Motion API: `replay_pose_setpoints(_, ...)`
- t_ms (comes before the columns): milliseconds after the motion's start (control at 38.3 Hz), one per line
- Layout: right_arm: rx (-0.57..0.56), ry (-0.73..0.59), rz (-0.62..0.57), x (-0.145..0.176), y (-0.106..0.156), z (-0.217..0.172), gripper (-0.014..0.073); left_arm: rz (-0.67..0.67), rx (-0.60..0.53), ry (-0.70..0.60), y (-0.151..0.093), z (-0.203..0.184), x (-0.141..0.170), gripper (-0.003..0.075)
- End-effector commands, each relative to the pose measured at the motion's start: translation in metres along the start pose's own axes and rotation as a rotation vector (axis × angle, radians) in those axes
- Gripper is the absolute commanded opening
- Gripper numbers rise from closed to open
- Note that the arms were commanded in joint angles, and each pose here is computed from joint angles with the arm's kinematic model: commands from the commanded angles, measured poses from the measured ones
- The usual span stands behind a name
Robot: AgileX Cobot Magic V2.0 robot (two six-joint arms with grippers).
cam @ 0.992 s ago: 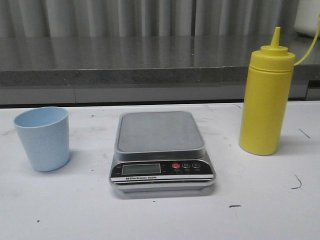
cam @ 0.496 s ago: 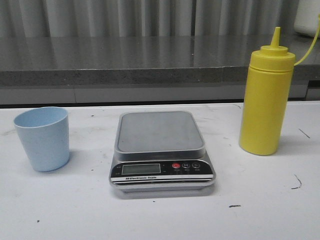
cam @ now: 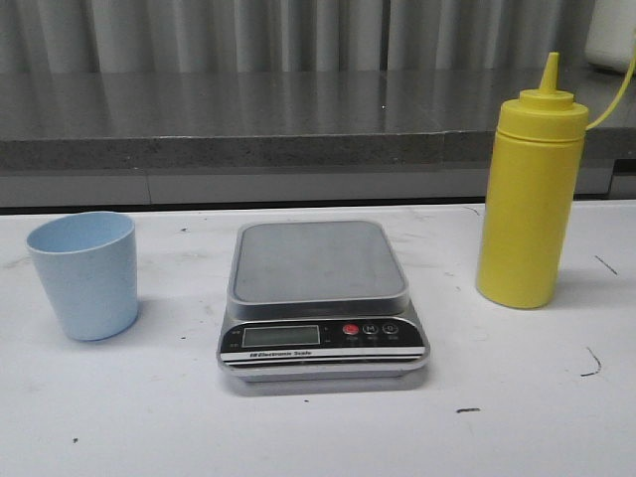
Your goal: Pour seasoning into cup on scale with both arms
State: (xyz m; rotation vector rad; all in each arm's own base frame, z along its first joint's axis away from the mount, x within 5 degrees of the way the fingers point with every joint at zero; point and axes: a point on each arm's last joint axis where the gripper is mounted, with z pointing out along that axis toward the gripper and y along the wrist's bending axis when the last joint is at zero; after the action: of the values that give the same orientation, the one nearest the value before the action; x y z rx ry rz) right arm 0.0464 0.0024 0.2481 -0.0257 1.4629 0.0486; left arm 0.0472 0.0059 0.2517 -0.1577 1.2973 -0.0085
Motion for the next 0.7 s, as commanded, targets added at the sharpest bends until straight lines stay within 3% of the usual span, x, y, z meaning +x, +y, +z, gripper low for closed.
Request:
replay_pose_setpoints(0, -0.001, -0.131, -0.007, -0.047, 0.001, -0.009, -0.0069, -0.021, 0.013, -0.07, -0.005, 0.001, -0.039, -0.002)
replay_pose_setpoints(183, -0.005, 0.126, -0.007, -0.066, 0.001, 0.01, -0.0069, -0.015, 0.005, 0.194, -0.009, 0.026, -0.05, -0.002)
replay_pose_setpoints(313, -0.01, 0.293, 0.001, -0.067, 0.002, 0.03, -0.0069, -0.015, -0.006, 0.305, -0.009, 0.044, -0.046, -0.002)
replay_pose_setpoints(601, -0.014, 0.34, 0.02, -0.068, 0.003, 0.041, -0.0069, -0.015, -0.01, 0.323, -0.009, 0.052, -0.046, -0.0018)
replay_pose_setpoints(679, -0.014, 0.335, 0.02, -0.068, 0.003, 0.041, -0.0048, -0.015, -0.01, 0.321, -0.009, 0.052, -0.046, 0.0012)
